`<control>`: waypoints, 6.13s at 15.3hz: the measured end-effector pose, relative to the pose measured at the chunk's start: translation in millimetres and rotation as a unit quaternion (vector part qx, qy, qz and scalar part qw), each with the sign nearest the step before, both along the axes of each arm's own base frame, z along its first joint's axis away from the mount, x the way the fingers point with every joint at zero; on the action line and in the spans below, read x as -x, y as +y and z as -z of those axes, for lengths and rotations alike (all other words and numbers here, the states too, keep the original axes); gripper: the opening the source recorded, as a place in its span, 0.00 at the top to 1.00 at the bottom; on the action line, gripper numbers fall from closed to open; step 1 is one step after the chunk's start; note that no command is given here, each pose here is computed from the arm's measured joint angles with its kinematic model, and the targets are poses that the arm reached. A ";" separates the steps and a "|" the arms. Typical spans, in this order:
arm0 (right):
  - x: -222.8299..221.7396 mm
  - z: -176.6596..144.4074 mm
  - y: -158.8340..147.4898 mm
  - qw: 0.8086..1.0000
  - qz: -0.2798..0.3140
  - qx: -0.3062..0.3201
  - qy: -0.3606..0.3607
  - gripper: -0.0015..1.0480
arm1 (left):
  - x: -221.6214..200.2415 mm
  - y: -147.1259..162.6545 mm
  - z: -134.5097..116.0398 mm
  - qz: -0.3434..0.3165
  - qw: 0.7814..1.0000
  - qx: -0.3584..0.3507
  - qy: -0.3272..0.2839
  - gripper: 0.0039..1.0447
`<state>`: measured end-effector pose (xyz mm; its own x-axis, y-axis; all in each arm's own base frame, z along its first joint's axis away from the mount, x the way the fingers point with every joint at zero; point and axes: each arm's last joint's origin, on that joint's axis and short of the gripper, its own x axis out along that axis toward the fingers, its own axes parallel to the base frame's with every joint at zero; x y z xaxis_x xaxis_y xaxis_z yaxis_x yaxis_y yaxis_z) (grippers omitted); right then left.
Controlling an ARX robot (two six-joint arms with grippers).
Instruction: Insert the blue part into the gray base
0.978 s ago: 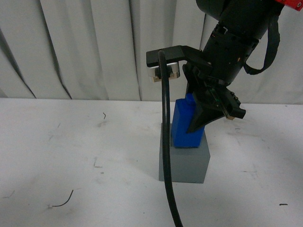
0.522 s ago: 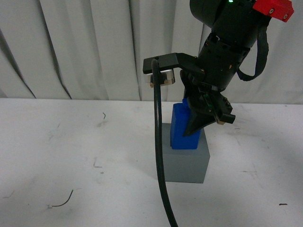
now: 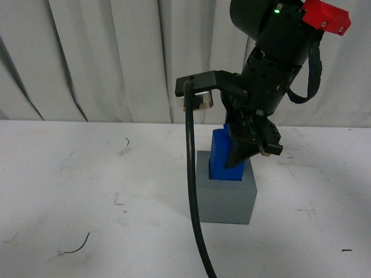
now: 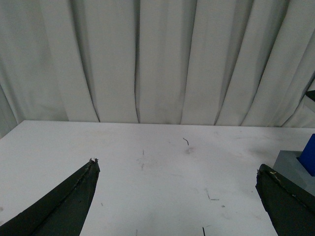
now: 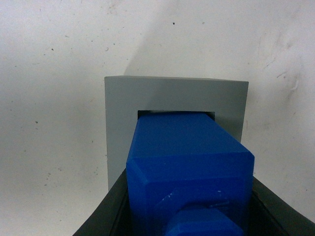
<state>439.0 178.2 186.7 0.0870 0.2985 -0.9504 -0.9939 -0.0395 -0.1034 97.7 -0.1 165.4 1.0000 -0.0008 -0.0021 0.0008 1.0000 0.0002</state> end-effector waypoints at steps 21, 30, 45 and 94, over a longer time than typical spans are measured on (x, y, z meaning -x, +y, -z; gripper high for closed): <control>19.1 -59.1 -33.8 0.991 0.016 -0.095 -0.088 0.06 | 0.0 0.0 0.0 0.000 1.000 0.000 0.000 0.06; 75.9 -84.5 -125.6 0.816 0.285 -0.273 -0.422 0.06 | 0.0 0.0 0.0 0.000 1.000 0.000 0.000 0.06; 142.8 -39.2 -192.1 0.592 0.565 -0.438 -0.373 0.28 | 0.0 0.0 0.0 0.000 1.000 0.000 0.000 0.06; 341.9 19.2 -178.3 0.579 0.555 -0.456 -0.385 0.06 | 0.0 0.0 0.0 0.000 1.000 0.000 0.000 0.06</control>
<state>97.1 0.0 167.6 1.0000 -0.0004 0.0059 0.0004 1.0000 -0.0078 97.7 -0.1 165.4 1.0000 -0.0008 -0.0021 0.0008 1.0000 -0.0002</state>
